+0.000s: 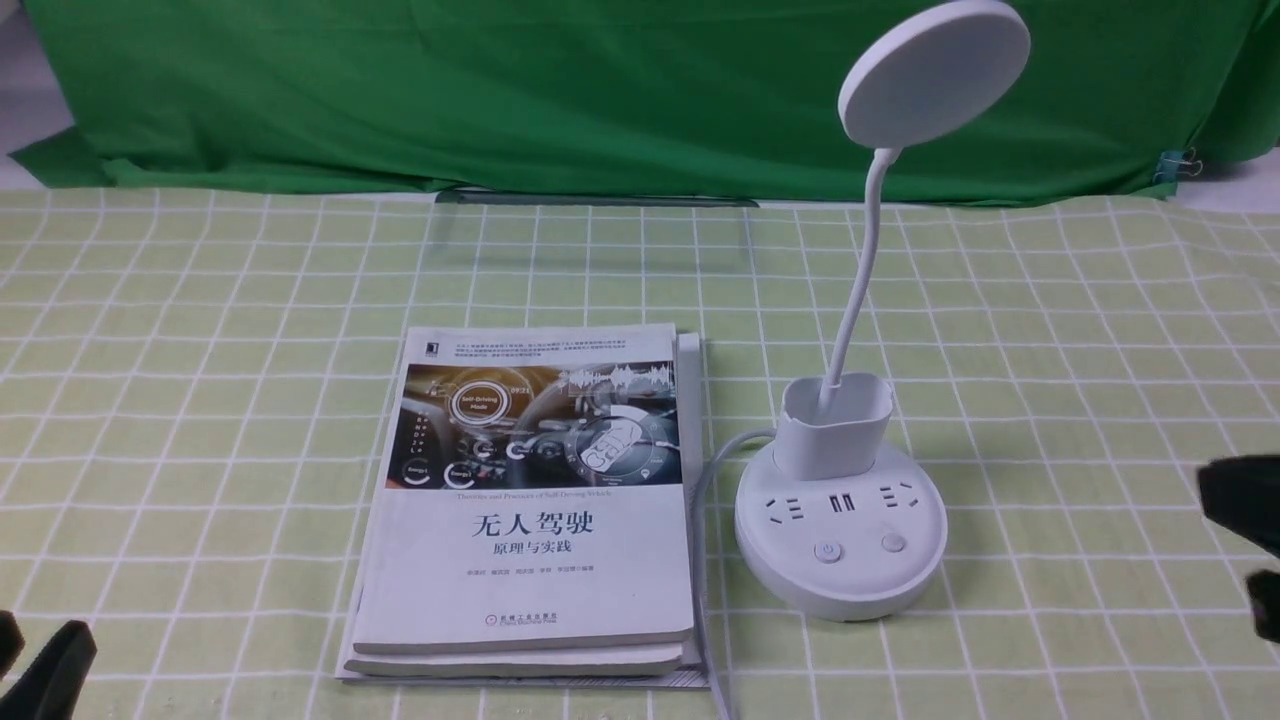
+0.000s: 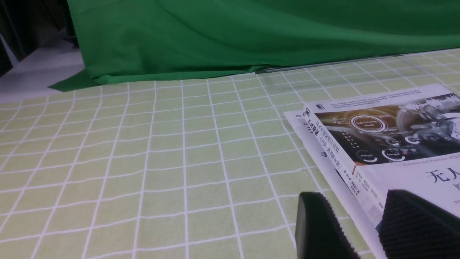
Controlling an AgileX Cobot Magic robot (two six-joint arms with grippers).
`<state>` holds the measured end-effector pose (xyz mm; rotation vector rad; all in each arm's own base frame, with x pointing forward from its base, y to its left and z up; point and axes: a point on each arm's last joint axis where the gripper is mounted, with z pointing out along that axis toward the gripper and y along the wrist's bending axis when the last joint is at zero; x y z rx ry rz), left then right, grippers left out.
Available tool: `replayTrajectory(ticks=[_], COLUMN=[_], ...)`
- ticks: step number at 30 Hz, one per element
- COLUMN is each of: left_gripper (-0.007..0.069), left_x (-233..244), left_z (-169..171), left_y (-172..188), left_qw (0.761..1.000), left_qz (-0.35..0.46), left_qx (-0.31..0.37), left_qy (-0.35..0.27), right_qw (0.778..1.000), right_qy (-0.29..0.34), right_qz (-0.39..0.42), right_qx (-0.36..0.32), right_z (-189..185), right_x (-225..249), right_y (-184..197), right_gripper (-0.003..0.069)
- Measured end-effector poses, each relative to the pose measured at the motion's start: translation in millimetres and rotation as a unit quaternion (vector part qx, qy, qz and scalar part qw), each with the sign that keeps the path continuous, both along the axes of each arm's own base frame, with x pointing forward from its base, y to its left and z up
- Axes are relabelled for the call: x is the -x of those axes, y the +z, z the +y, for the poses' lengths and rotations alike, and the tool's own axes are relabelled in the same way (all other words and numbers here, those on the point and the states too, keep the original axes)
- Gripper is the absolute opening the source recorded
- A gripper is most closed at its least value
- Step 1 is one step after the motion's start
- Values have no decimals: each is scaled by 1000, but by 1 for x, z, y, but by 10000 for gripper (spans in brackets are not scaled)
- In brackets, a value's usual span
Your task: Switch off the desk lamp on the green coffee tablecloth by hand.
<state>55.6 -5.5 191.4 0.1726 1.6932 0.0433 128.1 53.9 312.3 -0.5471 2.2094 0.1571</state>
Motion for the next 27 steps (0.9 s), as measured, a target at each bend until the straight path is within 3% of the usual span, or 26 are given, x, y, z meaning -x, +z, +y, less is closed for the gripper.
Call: replayTrajectory(ticks=[7, 12, 18, 27], left_gripper=[242, 242, 242, 242], left_x=[0, 0, 0, 0], left_z=[0, 0, 0, 0], left_y=[0, 0, 0, 0], left_qw=[1000, 1000, 1000, 1000], left_qz=[0, 0, 0, 0], left_qx=[-1, -1, -1, -1], left_qy=[0, 0, 0, 0], right_qw=[988, 980, 979, 974], right_qy=[-95, -126, -130, -139], right_qz=[-126, -152, -160, -175], right_qx=[-4, -3, -5, -27], right_z=[-42, -49, -50, -49], right_x=[56, 75, 78, 77], right_y=[-73, -117, -141, -140], right_gripper=[41, 41, 41, 41])
